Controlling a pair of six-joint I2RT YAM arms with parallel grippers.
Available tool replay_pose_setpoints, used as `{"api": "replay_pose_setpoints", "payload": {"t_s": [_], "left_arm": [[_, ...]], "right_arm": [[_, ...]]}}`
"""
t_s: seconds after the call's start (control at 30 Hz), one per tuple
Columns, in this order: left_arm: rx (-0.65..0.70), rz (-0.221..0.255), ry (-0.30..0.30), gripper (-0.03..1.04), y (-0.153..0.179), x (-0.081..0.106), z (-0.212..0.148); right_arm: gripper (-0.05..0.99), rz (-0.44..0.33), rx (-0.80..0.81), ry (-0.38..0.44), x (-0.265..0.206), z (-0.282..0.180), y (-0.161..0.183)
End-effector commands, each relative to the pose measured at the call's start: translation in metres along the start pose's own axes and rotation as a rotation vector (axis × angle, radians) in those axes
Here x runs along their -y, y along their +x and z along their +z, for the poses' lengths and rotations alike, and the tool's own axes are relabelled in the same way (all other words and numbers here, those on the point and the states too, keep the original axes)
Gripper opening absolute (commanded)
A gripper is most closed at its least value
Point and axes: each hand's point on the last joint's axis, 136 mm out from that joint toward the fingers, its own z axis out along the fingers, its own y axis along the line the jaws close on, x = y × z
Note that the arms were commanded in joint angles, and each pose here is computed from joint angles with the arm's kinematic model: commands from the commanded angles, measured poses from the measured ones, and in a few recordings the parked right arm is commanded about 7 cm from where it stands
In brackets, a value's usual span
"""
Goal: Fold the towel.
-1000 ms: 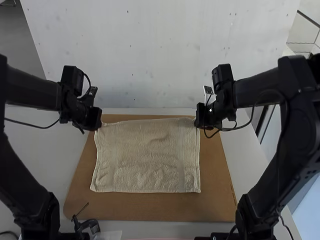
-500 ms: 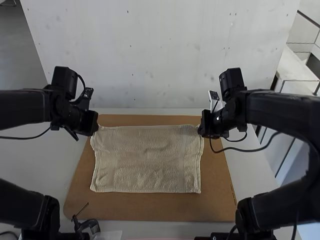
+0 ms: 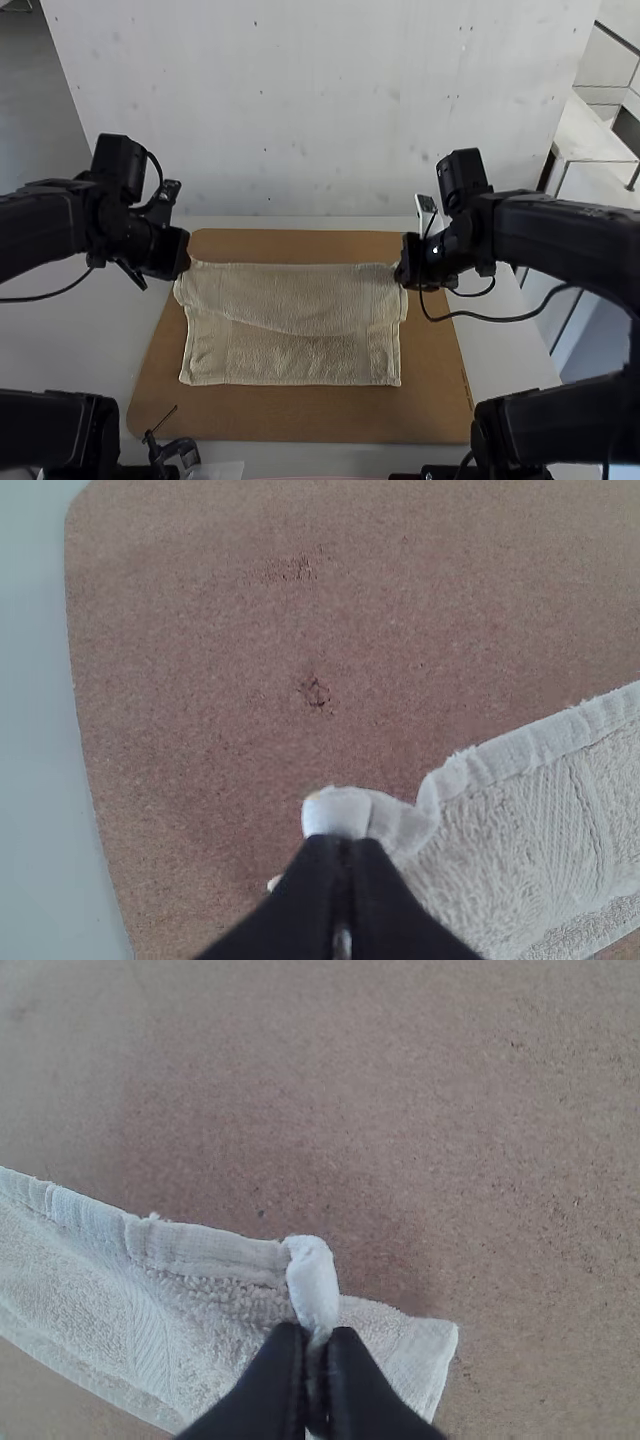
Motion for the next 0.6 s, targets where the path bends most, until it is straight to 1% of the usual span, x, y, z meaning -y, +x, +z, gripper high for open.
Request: {"api": "replay_pose_setpoints", "payload": {"t_s": [0.0,0.2,0.37,0.4,0.5,0.57], "left_arm": [[-0.043,0.017,0.0,0.01,0.008,-0.002,0.008],[-0.13,0.018,0.007,0.01,0.021,-0.008,0.026],[-0.183,0.015,0.012,0.01,0.026,-0.013,0.04],[-0.193,0.019,0.011,0.01,0.026,-0.015,0.044],[-0.215,0.008,0.005,0.01,0.029,-0.021,0.052],[-0.227,0.007,-0.004,0.01,0.031,-0.025,0.055]], "right_arm": [[0.02,0.009,-0.025,-0.002,0.001,0.007,0.003],[0.02,0.023,-0.064,0.005,0.006,0.021,0.005],[0.02,0.045,-0.106,0.017,0.016,0.037,0.008],[0.02,0.054,-0.113,0.021,0.019,0.041,0.007],[0.02,0.073,-0.141,0.032,0.027,0.048,0.01],[0.02,0.067,-0.153,0.033,0.028,0.052,0.011]]}}
